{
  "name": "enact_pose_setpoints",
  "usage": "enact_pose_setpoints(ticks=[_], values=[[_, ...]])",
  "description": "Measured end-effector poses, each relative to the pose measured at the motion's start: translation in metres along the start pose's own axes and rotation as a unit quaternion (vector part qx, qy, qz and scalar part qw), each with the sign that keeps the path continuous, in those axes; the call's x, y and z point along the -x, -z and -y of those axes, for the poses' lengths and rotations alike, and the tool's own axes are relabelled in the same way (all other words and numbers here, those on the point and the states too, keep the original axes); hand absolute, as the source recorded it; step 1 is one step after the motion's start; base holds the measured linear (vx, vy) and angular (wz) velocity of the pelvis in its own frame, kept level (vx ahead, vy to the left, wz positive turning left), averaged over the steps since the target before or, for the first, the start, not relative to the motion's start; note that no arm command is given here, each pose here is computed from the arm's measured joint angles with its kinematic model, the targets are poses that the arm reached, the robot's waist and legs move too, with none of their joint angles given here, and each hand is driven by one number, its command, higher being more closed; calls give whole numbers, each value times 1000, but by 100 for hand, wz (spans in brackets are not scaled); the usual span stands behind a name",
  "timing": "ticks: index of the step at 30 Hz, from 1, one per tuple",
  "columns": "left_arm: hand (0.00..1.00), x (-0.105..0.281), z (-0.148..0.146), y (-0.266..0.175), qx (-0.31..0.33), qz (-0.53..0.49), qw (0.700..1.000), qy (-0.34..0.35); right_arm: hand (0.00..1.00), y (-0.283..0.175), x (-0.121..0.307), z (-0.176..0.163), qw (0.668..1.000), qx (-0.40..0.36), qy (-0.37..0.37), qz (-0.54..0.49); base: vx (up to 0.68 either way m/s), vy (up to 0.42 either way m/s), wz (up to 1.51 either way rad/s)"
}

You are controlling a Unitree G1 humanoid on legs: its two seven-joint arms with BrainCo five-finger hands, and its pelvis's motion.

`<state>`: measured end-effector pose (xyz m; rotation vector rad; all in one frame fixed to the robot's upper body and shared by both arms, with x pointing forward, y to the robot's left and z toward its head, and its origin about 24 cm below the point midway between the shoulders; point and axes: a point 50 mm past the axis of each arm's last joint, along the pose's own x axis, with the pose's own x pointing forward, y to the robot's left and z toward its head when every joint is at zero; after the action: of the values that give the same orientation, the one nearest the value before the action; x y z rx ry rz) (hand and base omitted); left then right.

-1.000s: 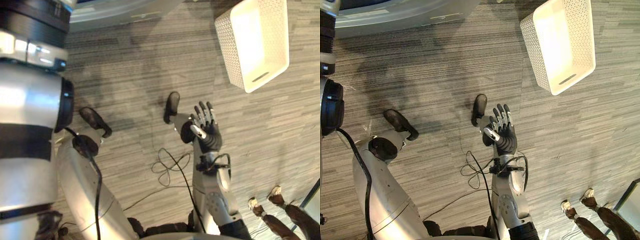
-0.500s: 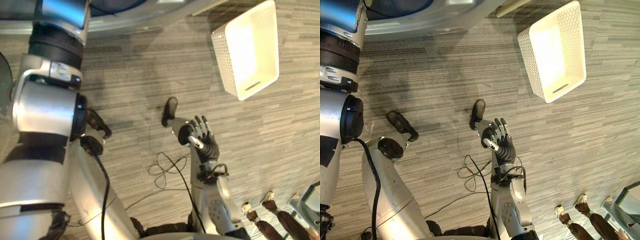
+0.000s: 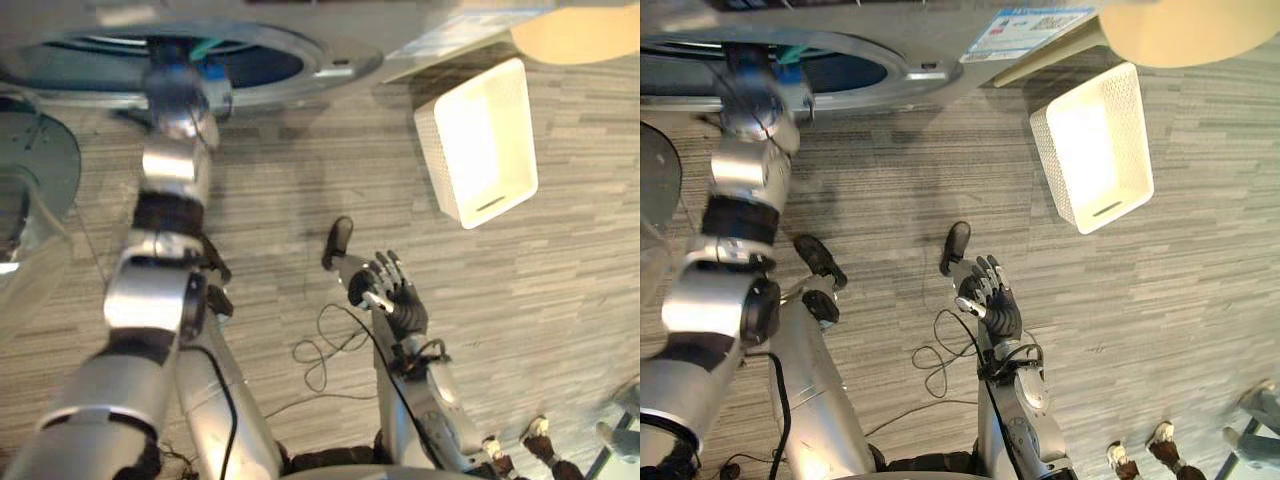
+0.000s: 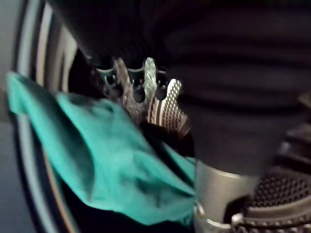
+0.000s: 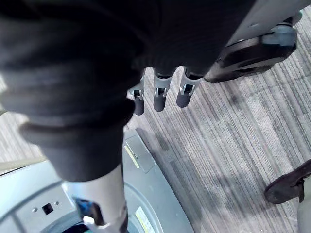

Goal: Pick up the laundry basket with both hands and put the clothes into the washing machine.

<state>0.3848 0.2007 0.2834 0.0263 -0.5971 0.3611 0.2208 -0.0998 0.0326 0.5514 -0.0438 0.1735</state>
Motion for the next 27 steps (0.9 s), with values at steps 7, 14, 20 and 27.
enact_pose_setpoints(ticks=[7, 14, 20, 27], values=[[0, 143, -30, 124, 10, -202, 979, -20, 0, 0, 3, 21, 997, 71, 33, -12, 50, 29, 14], [0, 274, -36, 174, 15, -383, 923, 43, 0, 33, 21, 61, 977, 146, 83, -128, 0, 32, 16], [0, 364, -47, 198, 1, -526, 848, 68, 0, 80, 62, 102, 932, 180, 153, -273, 33, 2, 48], [0, 398, -74, 201, -33, -573, 819, 30, 0, 94, 109, 149, 865, 224, 238, -381, 82, 40, 82]])
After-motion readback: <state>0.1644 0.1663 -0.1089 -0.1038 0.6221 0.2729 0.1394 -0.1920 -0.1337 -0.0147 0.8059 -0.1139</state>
